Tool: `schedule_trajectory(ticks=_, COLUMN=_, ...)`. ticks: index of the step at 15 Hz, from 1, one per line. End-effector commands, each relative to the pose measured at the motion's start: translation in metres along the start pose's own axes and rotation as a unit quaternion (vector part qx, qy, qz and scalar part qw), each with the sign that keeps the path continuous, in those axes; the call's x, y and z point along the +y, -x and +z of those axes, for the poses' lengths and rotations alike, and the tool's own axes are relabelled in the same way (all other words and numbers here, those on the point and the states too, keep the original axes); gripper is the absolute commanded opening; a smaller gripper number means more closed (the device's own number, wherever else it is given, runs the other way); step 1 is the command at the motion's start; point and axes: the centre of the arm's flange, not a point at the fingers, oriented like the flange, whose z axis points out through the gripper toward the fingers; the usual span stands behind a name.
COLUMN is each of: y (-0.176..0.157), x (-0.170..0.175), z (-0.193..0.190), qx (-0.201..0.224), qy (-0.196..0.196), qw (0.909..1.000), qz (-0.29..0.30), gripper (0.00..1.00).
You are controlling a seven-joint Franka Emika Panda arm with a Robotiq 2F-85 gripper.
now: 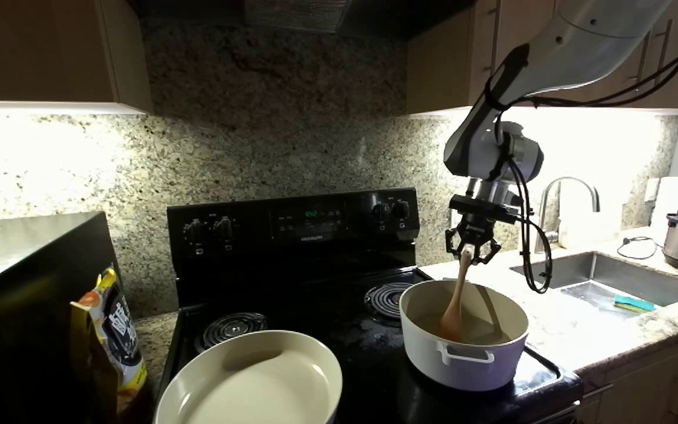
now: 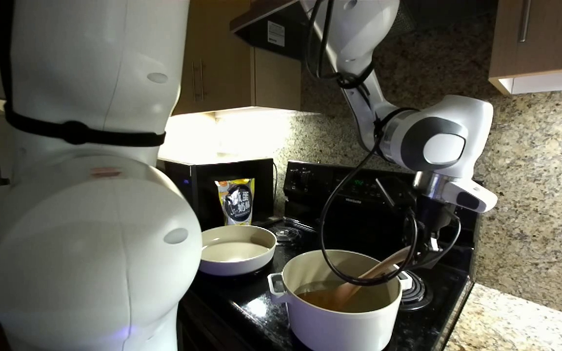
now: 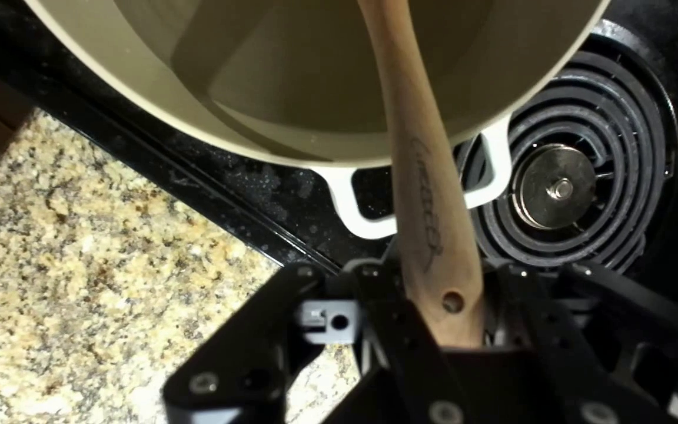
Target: Stir the contents in the white pot
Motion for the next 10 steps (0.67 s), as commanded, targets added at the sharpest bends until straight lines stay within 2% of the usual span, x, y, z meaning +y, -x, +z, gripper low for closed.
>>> schedule_trajectory(ticks=1, y=0.025, x=0.016, z=-0.012, qx=0.02, qy=0.013, qw=0.9996, qz=-0.016, gripper=0.05)
schedule_trajectory(ticks=6, y=0.05, x=0.023, z=-0.027, qx=0.051, qy=0.042, qw=0.9962, qz=-0.057, gripper=0.05)
schedule_trajectory(ticks=10, y=0.062, x=0.019, z=-0.037, qx=0.054, qy=0.056, qw=0.9932, qz=-0.087, gripper=0.05)
